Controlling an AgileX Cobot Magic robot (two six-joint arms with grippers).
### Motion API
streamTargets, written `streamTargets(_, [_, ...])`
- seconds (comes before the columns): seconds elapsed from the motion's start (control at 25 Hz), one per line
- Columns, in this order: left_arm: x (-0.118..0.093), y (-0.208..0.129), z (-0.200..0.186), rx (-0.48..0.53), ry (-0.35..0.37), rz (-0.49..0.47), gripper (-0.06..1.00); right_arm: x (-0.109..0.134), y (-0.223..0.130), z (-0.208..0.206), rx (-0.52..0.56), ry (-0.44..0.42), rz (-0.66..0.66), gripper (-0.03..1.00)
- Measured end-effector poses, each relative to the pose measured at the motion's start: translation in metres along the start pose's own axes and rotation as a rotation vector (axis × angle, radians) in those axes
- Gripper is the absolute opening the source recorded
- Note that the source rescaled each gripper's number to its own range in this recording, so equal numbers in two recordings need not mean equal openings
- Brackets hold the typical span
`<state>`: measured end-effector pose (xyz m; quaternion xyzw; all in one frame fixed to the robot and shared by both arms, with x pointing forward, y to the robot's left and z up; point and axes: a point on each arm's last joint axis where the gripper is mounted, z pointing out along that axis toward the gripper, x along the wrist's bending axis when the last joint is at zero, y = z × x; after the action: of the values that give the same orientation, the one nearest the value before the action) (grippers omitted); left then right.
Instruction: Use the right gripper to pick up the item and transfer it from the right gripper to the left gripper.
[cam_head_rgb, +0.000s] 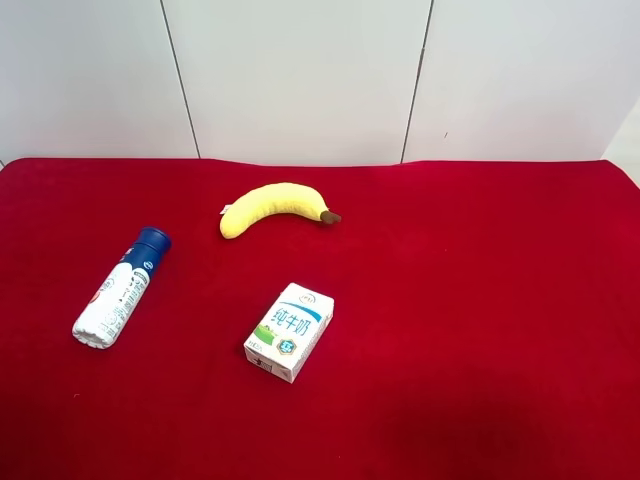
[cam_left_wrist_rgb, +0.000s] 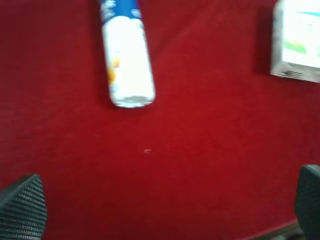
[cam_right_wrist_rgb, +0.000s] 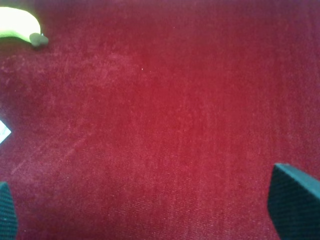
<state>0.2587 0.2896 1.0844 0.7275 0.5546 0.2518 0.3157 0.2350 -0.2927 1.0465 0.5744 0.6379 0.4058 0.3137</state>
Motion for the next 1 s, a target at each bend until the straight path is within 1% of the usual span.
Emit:
streamTargets(0.08, [0.001, -0.013, 0.0, -0.021, 0.028, 0.006, 1.0, 0.0, 0.0, 0.0, 0.0, 0.0, 0.0, 0.96])
streamTargets(0.16, [0.0, -0.026, 0.004, -0.037, 0.037, 0.006, 1.0, 0.0, 0.0, 0.0, 0.0, 0.0, 0.0, 0.96])
streamTargets(0.24, [-0.001, -0.034, 0.001, -0.089, 0.046, -0.001, 1.0, 0.0, 0.0, 0.0, 0.0, 0.0, 0.0, 0.96])
streamTargets(0.4, [-0.003, -0.043, -0.009, -0.212, 0.06, -0.02, 1.0, 0.0, 0.0, 0.0, 0.0, 0.0, 0.0, 0.96])
streamTargets(0.6, [-0.002, -0.041, -0.005, -0.268, 0.069, -0.021, 1.0, 0.0, 0.0, 0.0, 0.0, 0.0, 0.0, 0.96])
streamTargets(1.0, [-0.001, -0.041, -0.001, -0.273, 0.072, -0.018, 1.0, 0.0, 0.0, 0.0, 0.0, 0.0, 0.0, 0.96])
